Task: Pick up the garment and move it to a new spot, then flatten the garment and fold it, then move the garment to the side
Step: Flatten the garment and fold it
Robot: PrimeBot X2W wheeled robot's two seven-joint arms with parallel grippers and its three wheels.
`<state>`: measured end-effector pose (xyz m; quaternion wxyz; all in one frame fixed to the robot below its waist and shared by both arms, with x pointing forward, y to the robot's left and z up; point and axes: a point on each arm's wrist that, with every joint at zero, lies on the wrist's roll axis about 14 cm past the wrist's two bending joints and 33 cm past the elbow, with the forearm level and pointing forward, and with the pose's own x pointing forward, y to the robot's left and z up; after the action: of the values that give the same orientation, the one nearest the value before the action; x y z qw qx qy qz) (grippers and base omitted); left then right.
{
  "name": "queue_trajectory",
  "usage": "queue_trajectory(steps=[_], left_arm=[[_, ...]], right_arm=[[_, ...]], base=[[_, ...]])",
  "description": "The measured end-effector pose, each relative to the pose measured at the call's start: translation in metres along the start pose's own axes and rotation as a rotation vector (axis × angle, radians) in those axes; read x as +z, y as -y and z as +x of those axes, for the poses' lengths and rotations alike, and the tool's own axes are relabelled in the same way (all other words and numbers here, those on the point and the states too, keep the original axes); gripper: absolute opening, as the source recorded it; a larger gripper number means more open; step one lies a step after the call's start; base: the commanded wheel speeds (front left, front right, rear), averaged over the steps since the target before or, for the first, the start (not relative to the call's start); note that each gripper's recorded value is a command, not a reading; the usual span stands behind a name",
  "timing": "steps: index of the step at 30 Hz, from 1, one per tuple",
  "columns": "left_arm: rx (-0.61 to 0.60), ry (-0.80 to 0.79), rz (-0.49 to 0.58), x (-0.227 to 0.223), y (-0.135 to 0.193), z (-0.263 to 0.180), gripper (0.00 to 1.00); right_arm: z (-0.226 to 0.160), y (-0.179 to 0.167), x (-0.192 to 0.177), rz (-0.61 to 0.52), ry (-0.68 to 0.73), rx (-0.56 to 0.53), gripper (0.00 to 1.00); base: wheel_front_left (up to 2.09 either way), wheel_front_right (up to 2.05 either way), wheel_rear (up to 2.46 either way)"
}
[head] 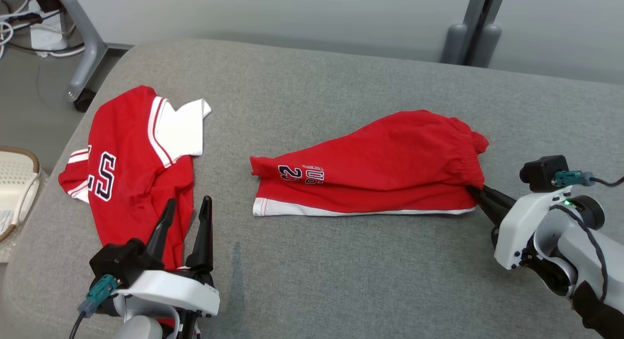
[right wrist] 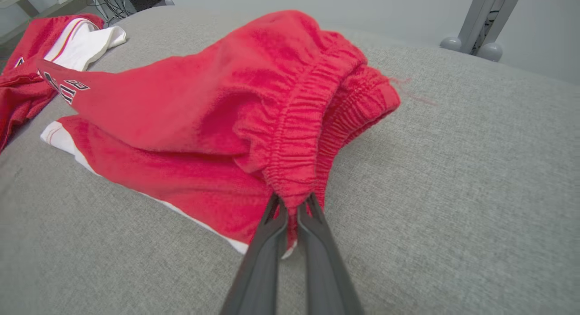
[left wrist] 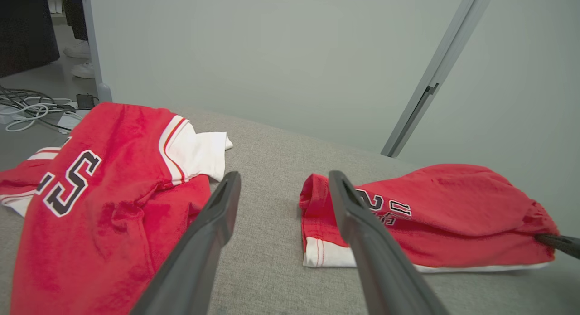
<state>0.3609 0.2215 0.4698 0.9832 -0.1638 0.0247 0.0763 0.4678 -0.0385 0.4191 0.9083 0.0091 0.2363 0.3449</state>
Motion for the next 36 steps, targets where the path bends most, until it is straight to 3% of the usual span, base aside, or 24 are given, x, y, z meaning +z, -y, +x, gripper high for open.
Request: queue_trajectory(steps=[8,14,21,22,23,24,29,36], left_arm=[[-0.047,-0.015,-0.011,-0.003,0.013,-0.002,1.0],[-0.086,-0.019,-0.016,-0.003,0.027,0.0,1.0],[-0.111,-0.031,-0.019,-0.005,0.036,0.0,1.0],[-0.113,-0.032,-0.018,-0.006,0.036,0.0,1.0],[-0.115,-0.033,-0.017,-0.006,0.037,0.0,1.0],[-0.115,-0.033,-0.017,-0.006,0.037,0.0,1.0],[-0.132,-0.047,-0.01,-0.008,0.04,0.001,1.0],[-0.155,-0.101,0.003,-0.017,0.046,-0.001,1.0]], right_arm=[[-0.041,0.005,-0.004,0.137,-0.114,0.001,0.0],[-0.077,0.004,-0.036,0.251,-0.305,0.004,0.0],[-0.1,0.011,-0.062,0.299,-0.401,-0.036,0.0],[-0.1,0.011,-0.064,0.304,-0.4,-0.04,0.16],[-0.1,0.01,-0.064,0.31,-0.392,-0.041,0.47],[-0.1,0.01,-0.064,0.31,-0.392,-0.041,1.0],[-0.099,0.009,-0.062,0.334,-0.329,-0.058,1.0],[-0.103,0.007,-0.033,0.354,-0.12,-0.063,1.0]], base=[[0.0,0.0,0.0],[0.0,0.0,0.0],[0.0,0.0,0.0],[0.0,0.0,0.0],[0.0,0.0,0.0],[0.0,0.0,0.0],[0.0,0.0,0.0],[0.0,0.0,0.0]])
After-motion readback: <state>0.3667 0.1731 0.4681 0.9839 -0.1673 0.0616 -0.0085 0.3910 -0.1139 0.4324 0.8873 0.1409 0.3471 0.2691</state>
